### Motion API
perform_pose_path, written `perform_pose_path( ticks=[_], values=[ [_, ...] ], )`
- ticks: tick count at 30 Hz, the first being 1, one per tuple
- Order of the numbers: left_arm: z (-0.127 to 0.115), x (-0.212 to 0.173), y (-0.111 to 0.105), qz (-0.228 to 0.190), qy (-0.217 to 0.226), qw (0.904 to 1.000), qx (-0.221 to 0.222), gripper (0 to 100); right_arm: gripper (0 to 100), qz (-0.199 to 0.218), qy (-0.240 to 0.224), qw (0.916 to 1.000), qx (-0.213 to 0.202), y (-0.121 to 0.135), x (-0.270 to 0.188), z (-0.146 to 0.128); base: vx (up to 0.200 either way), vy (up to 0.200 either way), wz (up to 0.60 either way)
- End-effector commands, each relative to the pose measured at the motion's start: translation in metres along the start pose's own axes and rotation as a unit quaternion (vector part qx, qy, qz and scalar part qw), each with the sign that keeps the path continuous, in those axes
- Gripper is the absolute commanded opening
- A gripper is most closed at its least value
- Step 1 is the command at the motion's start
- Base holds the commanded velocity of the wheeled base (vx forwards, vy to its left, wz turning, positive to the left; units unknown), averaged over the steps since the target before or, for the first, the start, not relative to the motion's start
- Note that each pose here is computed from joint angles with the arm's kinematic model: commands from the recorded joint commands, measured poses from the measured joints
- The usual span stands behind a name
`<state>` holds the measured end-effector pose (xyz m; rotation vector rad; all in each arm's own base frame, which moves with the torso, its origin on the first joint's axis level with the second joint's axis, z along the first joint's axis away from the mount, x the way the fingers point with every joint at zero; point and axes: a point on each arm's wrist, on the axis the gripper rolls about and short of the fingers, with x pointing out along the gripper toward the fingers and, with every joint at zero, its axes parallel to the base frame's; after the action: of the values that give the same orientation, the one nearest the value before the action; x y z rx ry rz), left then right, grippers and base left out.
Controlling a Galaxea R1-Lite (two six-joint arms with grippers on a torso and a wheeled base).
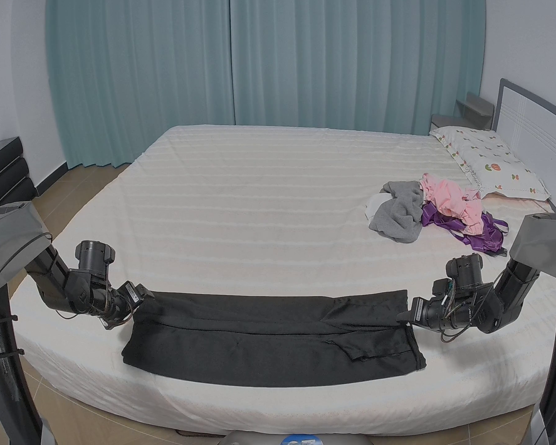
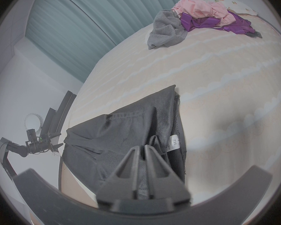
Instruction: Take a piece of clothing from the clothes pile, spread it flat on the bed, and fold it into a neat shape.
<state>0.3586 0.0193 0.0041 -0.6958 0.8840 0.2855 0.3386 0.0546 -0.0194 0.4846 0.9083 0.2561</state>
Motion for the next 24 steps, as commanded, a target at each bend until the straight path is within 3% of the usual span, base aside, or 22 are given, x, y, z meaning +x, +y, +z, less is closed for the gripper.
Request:
perform_pose_path(
  ticks=[1, 5, 17, 18, 24],
  values=[
    [-0.008, -0.005, 0.004, 0.007, 0.009, 0.9999, 0.001, 100, 100, 0.002, -0.003, 1.0, 0.0, 0.002, -0.001, 0.001, 0.0, 0.0, 0.0],
    [-0.01, -0.002, 0.003, 0.007, 0.011, 0.9999, 0.002, 100, 100, 0.002, -0.011, 0.9998, 0.017, 0.011, -0.006, 0.003, 0.0, 0.0, 0.0],
    [-0.006, 0.009, 0.001, 0.007, 0.005, 1.0, 0.001, 100, 100, -0.055, -0.054, 0.9918, 0.102, 0.043, -0.02, 0.001, 0.0, 0.0, 0.0],
    [-0.007, 0.013, 0.001, 0.009, 0.008, 0.9999, 0.001, 0, 100, -0.061, -0.054, 0.9903, 0.113, 0.044, -0.021, 0.001, 0.0, 0.0, 0.0],
    [-0.008, 0.018, 0.0, 0.015, 0.006, 0.9999, -0.002, 0, 100, -0.067, -0.041, 0.9864, 0.144, 0.051, -0.029, -0.001, 0.0, 0.0, 0.0]
  ],
)
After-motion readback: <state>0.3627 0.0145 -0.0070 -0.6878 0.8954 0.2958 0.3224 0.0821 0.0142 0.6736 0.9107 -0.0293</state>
